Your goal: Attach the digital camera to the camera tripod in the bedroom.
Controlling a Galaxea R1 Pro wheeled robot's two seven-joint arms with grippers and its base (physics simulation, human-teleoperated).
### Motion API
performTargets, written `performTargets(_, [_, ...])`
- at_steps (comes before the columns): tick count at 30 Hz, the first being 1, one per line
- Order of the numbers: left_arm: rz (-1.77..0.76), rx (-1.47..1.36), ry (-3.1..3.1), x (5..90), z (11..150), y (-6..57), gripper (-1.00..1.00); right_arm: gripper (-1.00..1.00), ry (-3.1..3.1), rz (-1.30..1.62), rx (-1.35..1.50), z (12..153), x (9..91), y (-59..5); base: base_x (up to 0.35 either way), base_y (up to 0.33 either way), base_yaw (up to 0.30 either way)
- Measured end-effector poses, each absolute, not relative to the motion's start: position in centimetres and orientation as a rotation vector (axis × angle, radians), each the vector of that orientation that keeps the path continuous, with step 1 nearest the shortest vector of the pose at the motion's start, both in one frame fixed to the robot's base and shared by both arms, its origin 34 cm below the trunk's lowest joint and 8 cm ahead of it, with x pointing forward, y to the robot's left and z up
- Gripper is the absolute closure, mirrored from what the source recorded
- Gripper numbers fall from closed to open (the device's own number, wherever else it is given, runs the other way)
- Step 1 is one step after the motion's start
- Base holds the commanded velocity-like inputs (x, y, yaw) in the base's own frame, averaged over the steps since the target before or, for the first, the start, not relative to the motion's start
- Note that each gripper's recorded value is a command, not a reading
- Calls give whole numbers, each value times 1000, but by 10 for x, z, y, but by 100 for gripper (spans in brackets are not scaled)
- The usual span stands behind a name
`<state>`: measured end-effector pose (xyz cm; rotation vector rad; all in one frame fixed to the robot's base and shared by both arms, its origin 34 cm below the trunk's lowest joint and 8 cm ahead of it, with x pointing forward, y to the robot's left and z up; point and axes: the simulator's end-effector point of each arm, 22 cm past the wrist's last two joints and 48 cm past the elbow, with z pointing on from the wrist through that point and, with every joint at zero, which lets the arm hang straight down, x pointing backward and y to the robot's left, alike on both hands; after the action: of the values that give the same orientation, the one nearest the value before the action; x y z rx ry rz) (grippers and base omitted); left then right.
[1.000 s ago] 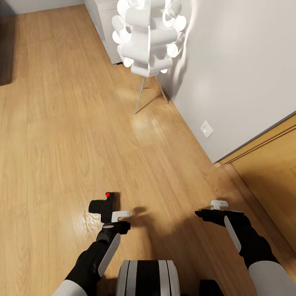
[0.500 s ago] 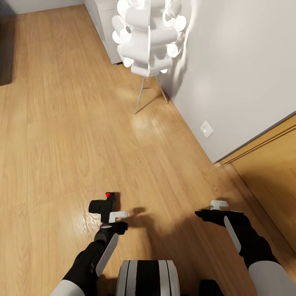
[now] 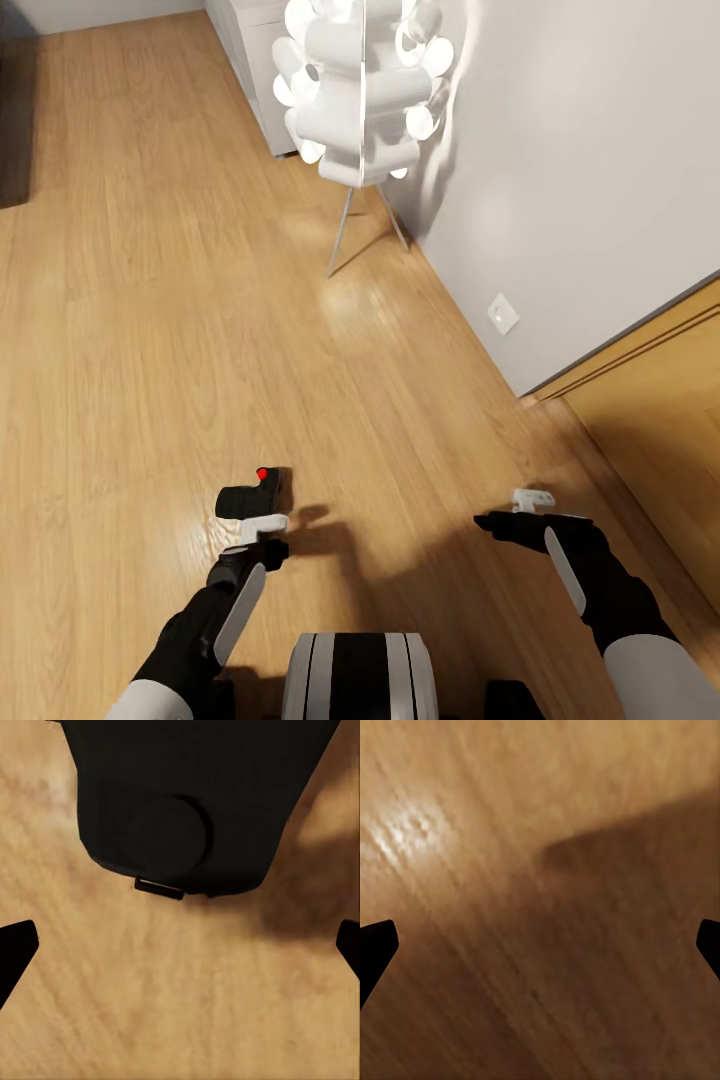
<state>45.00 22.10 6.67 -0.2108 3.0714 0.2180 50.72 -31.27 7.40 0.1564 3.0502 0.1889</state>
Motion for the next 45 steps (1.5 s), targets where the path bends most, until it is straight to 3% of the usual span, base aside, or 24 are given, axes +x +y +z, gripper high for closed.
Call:
performTargets(28, [232, -191, 3088, 441, 62, 221, -100, -100, 3053, 186, 154, 74, 506, -313, 1, 0, 0])
performTargets(45, [251, -216, 3008, 454, 63, 226, -100, -100, 3053, 188, 154, 73, 506, -312, 117, 0, 0])
